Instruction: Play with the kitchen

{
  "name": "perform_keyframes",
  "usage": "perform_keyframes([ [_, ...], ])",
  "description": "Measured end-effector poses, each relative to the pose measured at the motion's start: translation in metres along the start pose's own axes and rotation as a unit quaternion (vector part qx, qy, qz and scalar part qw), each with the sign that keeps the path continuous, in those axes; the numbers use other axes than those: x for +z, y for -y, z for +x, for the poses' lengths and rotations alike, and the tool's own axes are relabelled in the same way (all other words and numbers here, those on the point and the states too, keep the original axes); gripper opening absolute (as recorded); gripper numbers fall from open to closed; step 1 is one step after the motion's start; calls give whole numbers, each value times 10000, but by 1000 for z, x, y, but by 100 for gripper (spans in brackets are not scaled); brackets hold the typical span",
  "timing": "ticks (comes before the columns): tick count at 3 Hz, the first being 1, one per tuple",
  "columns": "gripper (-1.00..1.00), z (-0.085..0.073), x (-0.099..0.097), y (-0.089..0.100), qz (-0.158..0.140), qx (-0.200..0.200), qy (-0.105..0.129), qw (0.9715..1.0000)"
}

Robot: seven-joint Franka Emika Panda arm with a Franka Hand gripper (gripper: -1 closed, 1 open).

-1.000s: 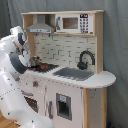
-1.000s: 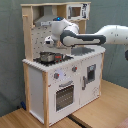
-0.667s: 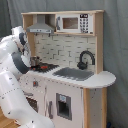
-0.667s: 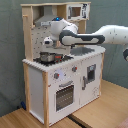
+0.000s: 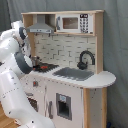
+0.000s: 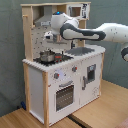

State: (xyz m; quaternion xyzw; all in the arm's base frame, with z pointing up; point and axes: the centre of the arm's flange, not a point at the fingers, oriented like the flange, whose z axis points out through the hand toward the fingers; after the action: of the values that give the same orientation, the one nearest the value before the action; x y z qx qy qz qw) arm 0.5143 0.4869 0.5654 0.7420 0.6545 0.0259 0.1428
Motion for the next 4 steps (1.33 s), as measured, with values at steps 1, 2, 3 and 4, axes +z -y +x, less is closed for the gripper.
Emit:
perform_keyframes([
  [1, 100, 3, -31, 12, -168, -14, 31, 9999],
  [2, 100, 14, -49, 24, -667, -2, 230, 9975],
  [3, 100, 20, -59, 25, -1200, -23, 329, 9922],
  [4, 100, 29, -67, 33, -1679, -67, 523, 9844],
])
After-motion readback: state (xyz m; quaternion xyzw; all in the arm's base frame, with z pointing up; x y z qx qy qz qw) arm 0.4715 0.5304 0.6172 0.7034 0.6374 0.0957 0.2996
